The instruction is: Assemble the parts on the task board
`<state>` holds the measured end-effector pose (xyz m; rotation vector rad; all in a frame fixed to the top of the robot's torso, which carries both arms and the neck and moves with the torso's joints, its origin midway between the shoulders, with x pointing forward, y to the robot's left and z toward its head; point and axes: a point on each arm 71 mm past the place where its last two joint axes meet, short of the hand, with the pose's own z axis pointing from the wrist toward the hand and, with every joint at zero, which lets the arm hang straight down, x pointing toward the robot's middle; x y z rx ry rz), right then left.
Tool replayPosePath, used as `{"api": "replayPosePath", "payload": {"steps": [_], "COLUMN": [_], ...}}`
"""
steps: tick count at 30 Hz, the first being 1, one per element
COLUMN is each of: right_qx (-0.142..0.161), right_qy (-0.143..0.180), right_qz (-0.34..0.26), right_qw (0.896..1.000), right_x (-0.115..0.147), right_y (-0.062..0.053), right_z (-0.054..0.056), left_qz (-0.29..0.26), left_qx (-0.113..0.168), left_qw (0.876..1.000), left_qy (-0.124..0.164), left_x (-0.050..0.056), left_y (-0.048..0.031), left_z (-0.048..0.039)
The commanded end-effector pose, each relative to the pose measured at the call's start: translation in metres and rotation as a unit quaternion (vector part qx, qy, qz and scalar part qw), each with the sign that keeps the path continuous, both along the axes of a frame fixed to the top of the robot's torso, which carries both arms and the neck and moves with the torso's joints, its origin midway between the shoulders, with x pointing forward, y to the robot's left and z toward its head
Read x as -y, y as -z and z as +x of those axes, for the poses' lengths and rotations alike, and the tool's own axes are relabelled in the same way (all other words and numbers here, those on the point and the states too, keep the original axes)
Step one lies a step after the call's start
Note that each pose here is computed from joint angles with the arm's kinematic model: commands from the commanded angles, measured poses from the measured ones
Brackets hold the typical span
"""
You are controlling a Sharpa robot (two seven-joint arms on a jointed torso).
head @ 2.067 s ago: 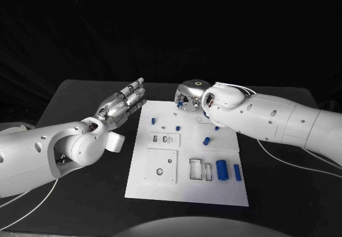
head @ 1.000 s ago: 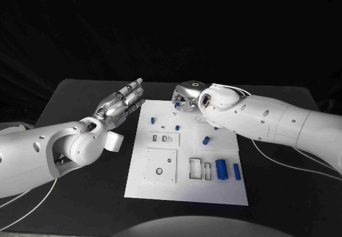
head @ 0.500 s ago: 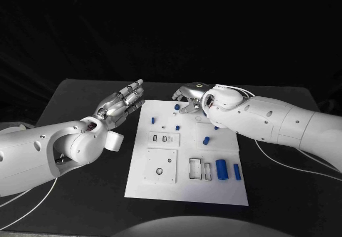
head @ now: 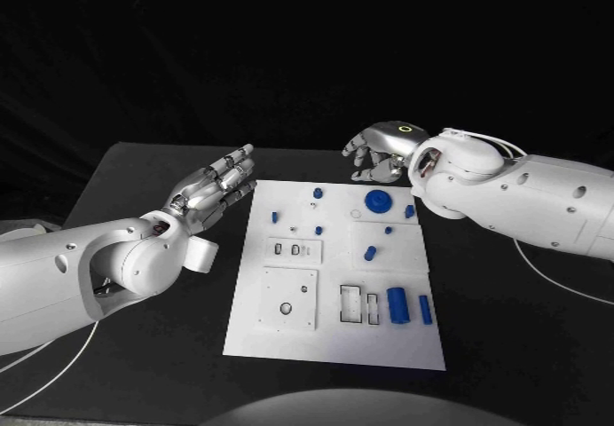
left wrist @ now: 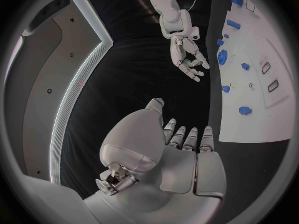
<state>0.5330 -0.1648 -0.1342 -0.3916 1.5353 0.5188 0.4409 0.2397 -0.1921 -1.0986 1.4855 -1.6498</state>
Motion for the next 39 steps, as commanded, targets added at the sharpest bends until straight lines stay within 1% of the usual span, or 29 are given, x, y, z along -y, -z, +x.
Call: {"api": "replayPosePath", "payload": {"steps": [1, 5, 10, 16, 24, 35, 39], "right_qx": [0.000, -0.013, -0.029, -0.041, -0.057, -0.073, -0.079], "right_qy": [0.014, 0.030, 0.056, 0.072, 0.081, 0.083, 0.083], "right_qz": [0.002, -0.008, -0.018, -0.025, -0.035, -0.043, -0.045], "right_qw": [1.000, 0.999, 0.998, 0.996, 0.994, 0.993, 0.992], "right_x": [0.009, 0.025, 0.043, 0.052, 0.057, 0.058, 0.059], "right_y": [-0.003, -0.001, 0.009, 0.020, 0.031, 0.043, 0.049], "right_z": [-0.005, -0.009, -0.011, -0.011, -0.010, -0.010, -0.010], "left_qz": [-0.006, -0.006, -0.006, -0.007, -0.007, -0.007, -0.007], "left_qx": [0.001, 0.000, -0.002, -0.005, -0.006, -0.006, -0.006], "left_qw": [1.000, 1.000, 1.000, 1.000, 1.000, 1.000, 1.000], "left_qy": [0.007, 0.008, 0.012, 0.015, 0.017, 0.018, 0.018], "left_x": [0.002, 0.003, 0.004, 0.005, 0.006, 0.006, 0.006], "left_y": [-0.0009, -0.0008, 0.0000, 0.0012, 0.0023, 0.0027, 0.0028], "left_z": [-0.0010, -0.0007, 0.0001, 0.0008, 0.0014, 0.0015, 0.0015]}}
